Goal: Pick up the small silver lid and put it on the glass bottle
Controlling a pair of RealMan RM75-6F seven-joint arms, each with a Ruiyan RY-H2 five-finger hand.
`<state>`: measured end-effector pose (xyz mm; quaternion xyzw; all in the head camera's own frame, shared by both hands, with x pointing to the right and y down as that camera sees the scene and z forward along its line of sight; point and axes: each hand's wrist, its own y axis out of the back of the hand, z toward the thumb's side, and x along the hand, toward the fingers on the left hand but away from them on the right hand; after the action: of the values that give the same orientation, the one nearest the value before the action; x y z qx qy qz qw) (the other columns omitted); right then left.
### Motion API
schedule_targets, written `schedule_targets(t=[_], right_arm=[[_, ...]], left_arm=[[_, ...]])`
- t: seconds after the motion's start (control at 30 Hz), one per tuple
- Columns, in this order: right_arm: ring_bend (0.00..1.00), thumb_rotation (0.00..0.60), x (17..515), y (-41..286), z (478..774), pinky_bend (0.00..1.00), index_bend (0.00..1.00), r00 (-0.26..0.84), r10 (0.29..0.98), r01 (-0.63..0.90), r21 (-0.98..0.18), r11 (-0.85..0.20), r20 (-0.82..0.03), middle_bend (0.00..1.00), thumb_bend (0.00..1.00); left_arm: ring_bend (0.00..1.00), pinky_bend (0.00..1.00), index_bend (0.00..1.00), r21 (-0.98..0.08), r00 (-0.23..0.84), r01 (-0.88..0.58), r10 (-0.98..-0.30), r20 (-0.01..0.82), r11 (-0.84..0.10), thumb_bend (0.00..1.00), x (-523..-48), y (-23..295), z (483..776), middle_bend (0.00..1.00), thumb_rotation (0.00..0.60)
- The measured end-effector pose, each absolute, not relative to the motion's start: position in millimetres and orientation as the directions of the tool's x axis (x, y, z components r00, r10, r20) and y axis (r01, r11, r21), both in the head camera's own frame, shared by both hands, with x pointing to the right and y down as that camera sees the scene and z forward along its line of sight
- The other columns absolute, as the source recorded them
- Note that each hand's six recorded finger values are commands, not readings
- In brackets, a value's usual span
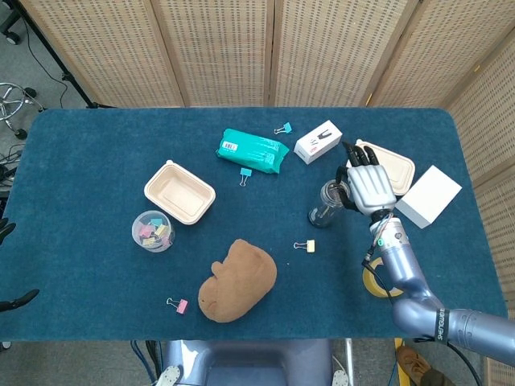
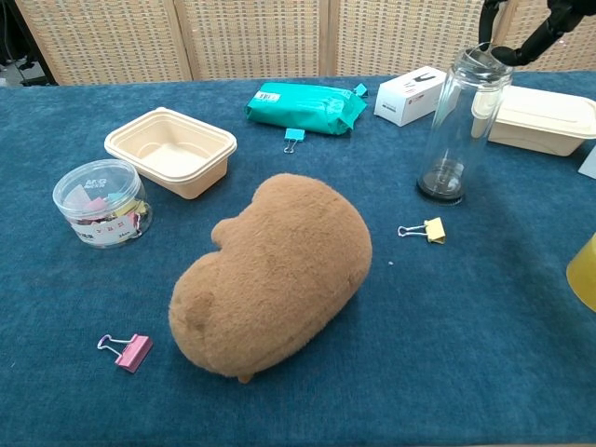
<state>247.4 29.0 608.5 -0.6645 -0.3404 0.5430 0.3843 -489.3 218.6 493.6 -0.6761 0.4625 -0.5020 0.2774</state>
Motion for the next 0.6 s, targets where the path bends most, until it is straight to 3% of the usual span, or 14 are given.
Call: schedule_targets(t=[0.27,0.6], right_arm=[[0.00,0.600,249,34,609,0.00,0.32,0.193,0.864,0.031,-0.878,-0.478,-0.464,0.00,0.63],[0.00,0.600,245,36,594,0.00,0.31,0.220,0.873,0.057,-0.887,-0.458,-0.436,0.00,0.63]], left_arm=[[0.00,0.00,0.00,-0.842,0.070,-0.341,-0.904,0.421,-0.418,0.00,-489,219,493,0.00,0.600],[0.00,0.00,0.00,-0.841,0.069,-0.343,-0.905,0.421,-0.418,0.00,-489,219,493,0.00,0.600]])
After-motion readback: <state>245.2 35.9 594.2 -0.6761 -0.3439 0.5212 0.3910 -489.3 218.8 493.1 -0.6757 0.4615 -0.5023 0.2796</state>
